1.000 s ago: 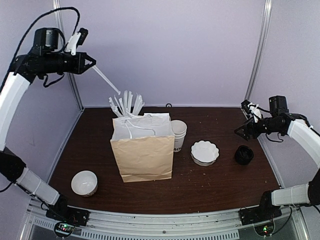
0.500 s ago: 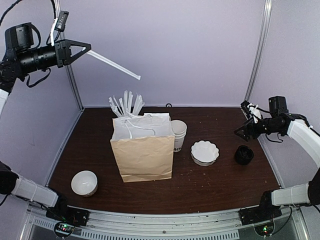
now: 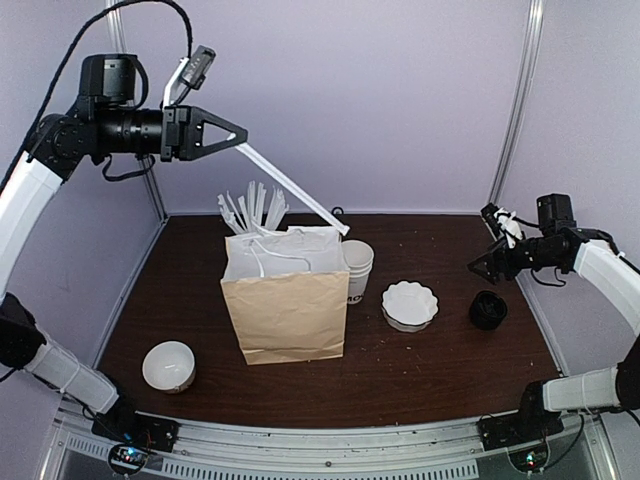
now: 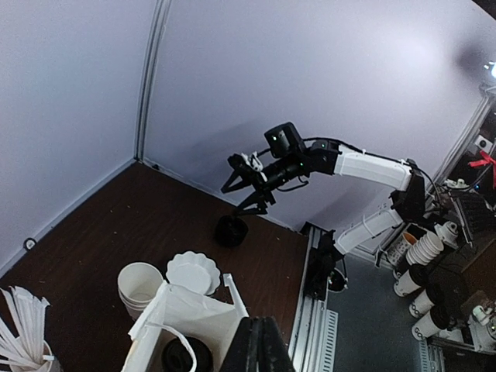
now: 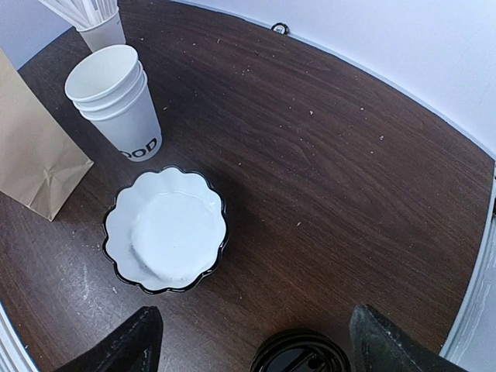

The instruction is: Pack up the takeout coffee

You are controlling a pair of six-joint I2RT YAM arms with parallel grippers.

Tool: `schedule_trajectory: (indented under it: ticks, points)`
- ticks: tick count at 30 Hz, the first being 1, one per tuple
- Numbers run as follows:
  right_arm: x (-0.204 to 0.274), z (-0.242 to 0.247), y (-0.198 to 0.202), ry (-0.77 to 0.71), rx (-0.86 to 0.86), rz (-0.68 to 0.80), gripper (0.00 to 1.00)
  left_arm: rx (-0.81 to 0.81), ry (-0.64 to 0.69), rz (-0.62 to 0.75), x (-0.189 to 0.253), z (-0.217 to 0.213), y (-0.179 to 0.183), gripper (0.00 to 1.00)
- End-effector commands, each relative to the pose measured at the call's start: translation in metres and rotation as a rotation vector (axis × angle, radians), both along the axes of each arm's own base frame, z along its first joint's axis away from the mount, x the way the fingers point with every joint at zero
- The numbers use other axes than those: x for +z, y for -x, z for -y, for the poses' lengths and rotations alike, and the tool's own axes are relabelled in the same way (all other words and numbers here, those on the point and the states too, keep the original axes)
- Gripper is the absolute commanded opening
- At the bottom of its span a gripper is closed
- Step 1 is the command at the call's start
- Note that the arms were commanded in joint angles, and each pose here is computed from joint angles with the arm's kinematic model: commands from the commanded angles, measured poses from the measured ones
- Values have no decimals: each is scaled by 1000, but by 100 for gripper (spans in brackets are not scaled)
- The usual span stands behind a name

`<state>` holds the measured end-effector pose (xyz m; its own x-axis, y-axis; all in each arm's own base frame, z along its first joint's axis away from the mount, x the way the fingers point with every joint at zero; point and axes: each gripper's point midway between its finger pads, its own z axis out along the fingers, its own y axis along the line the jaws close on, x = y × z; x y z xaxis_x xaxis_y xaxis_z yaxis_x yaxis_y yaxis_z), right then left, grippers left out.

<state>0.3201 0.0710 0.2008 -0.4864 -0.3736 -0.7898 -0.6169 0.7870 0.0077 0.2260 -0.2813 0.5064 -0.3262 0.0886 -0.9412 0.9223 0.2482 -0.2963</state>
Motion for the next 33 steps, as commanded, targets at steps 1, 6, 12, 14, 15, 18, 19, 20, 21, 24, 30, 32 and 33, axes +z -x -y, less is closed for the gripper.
schedule_trajectory:
  ticks: [1,6,12,14,15,18,19,20,21,24,30,32,33]
  points:
    - [-1,5,1,22,-12,13,87,-50,-113,20,-30,21,7,0]
    - [-3,3,1,16,-5,0,87,5,-139,95,-18,4,19,0]
    - [-5,2,1,12,1,-13,87,143,-62,206,24,-34,40,0]
    - [-5,2,1,11,5,-18,87,237,-85,232,27,-50,37,0]
    - [-5,2,1,11,5,-18,87,286,-118,248,26,-59,34,0]
    - [-5,1,1,11,9,-18,87,448,-222,256,16,-87,21,0]
    - [-5,1,1,10,10,-19,87,488,-252,253,9,-94,17,0]
    - [-6,1,1,8,11,-21,87,522,-276,251,4,-101,14,0]
    - [-6,1,1,7,13,-22,87,578,-312,251,-2,-110,9,0]
    - [-6,1,1,8,14,-24,87,659,-390,235,-18,-126,2,0]
    - [-10,1,0,9,16,-35,87,520,-355,191,-28,-112,24,0]
    - [-10,1,0,9,15,-35,87,462,-350,154,-34,-102,29,0]
    - [-10,1,0,9,15,-36,87,431,-357,136,-37,-98,31,0]
